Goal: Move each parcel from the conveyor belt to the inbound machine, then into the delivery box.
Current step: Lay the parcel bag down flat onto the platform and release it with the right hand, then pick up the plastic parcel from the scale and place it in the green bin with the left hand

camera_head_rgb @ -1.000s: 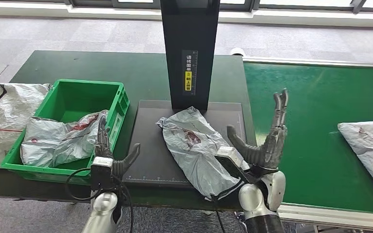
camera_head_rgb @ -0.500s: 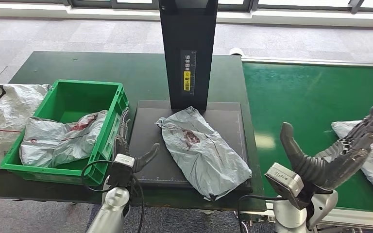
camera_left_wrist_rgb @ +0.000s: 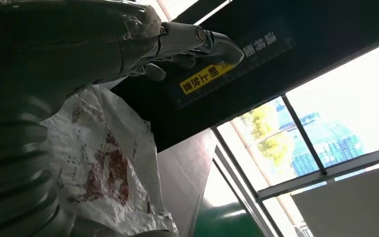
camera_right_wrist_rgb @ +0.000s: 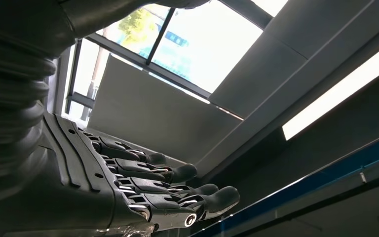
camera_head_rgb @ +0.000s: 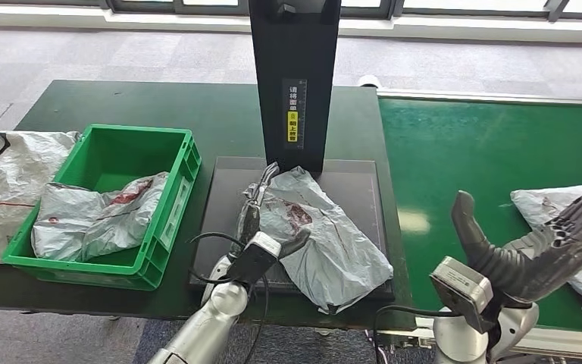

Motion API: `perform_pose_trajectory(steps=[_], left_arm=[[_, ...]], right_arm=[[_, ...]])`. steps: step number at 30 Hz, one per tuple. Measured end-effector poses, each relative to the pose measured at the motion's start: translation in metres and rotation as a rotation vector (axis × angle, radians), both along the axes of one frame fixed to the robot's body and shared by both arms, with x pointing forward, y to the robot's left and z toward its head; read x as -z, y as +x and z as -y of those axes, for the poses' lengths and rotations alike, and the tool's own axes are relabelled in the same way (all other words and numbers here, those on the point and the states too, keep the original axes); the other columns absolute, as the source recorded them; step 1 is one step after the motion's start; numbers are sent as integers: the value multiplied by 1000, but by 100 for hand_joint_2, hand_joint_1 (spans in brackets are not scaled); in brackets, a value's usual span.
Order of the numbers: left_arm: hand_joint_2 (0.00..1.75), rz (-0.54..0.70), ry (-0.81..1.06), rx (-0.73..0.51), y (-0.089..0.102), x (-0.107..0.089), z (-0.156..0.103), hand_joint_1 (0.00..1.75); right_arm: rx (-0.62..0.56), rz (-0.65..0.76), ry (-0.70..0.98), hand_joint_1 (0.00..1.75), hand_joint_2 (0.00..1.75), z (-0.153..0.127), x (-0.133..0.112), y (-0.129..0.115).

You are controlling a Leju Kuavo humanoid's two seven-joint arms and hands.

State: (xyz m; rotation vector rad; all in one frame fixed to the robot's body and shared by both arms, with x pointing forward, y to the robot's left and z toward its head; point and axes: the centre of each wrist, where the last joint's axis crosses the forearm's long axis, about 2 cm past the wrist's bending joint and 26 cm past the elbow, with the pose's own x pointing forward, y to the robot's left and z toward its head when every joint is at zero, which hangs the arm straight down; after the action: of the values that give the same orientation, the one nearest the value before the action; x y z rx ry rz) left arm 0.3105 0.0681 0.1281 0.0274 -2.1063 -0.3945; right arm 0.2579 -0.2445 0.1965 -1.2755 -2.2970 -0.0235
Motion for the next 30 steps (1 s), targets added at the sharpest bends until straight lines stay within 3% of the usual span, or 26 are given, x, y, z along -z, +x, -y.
perform_pose_trajectory(steps=[7, 14, 25, 26, 30], left_arm=[[175, -60, 148, 60, -4, 7, 29, 0], [175, -92, 223, 69, -5, 14, 33, 0], [175, -156, 490, 1, -9, 27, 37, 0], [175, -162, 523, -10, -9, 27, 38, 9], [175, -177, 673, -46, -12, 28, 43, 168]], right_arm=[[9, -18, 2, 0, 175, 0, 0, 0], [9, -20, 8, 0, 175, 0, 0, 0], [10, -23, 12, 0, 175, 0, 0, 0], [10, -23, 11, 0, 175, 0, 0, 0], [9, -21, 11, 0, 175, 0, 0, 0]])
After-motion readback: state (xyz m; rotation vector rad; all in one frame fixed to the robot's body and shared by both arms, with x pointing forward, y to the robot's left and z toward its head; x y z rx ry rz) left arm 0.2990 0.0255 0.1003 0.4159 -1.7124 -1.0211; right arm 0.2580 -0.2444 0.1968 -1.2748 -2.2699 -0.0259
